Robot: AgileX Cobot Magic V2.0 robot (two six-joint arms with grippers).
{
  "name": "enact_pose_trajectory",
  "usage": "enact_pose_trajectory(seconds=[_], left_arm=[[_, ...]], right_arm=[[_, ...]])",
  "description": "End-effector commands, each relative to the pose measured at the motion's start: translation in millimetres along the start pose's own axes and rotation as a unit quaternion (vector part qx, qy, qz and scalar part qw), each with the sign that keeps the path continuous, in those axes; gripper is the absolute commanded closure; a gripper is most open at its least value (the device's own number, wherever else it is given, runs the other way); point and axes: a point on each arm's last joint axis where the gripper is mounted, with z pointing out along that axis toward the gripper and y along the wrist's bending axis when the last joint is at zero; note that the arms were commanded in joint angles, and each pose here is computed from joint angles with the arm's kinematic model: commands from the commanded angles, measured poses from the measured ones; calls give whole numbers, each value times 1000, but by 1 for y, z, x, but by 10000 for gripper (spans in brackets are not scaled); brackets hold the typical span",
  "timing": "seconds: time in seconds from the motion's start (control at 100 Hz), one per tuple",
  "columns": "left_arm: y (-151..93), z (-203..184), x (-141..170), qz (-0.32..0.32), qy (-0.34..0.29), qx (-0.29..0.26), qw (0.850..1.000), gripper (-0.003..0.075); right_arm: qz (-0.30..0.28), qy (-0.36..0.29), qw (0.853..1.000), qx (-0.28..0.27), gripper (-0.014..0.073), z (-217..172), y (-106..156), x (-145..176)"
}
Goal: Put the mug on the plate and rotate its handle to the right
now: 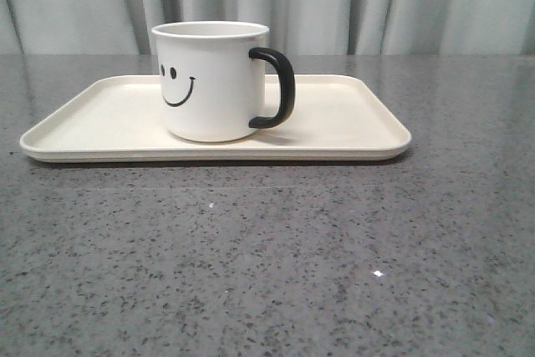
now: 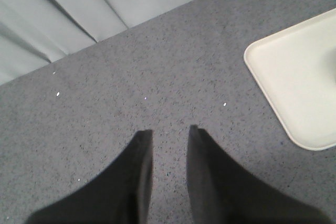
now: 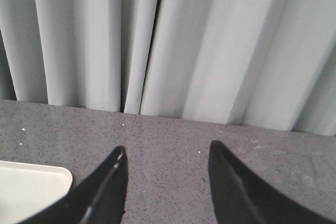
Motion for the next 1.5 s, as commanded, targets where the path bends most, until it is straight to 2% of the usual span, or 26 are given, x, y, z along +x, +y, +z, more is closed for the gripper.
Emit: enact_pose_trajectory(seconds=[0.0, 0.36, 0.48, 0.6, 0.77, 1.0, 1.24, 1.49], left_arm=[[4, -2, 5, -9, -13, -21, 1000, 743], [6, -1, 14, -32, -12, -39, 999, 740], [6, -1, 14, -35, -12, -39, 999, 740], [6, -1, 14, -36, -12, -39, 999, 740], [6, -1, 14, -36, -12, -39, 999, 740], [6, -1, 14, -37, -9, -36, 999, 740], [6, -1, 15, -37, -8, -37, 999, 740], [6, -1, 15, -37, -8, -37, 999, 740]], right_arm=[[-6, -39, 999, 4, 221, -3, -1, -12], [-29, -50, 998, -10, 221, 2, 2, -21], [-24, -39, 998, -52, 221, 16, 9, -35], [-19, -18, 992, -127, 221, 38, 24, -50], [-27, 27, 969, -242, 221, 77, 55, -61], [-26, 109, 932, -344, 221, 130, 100, -56], [-48, 189, 893, -405, 221, 163, 143, -30], [-57, 232, 871, -429, 221, 185, 172, -5]])
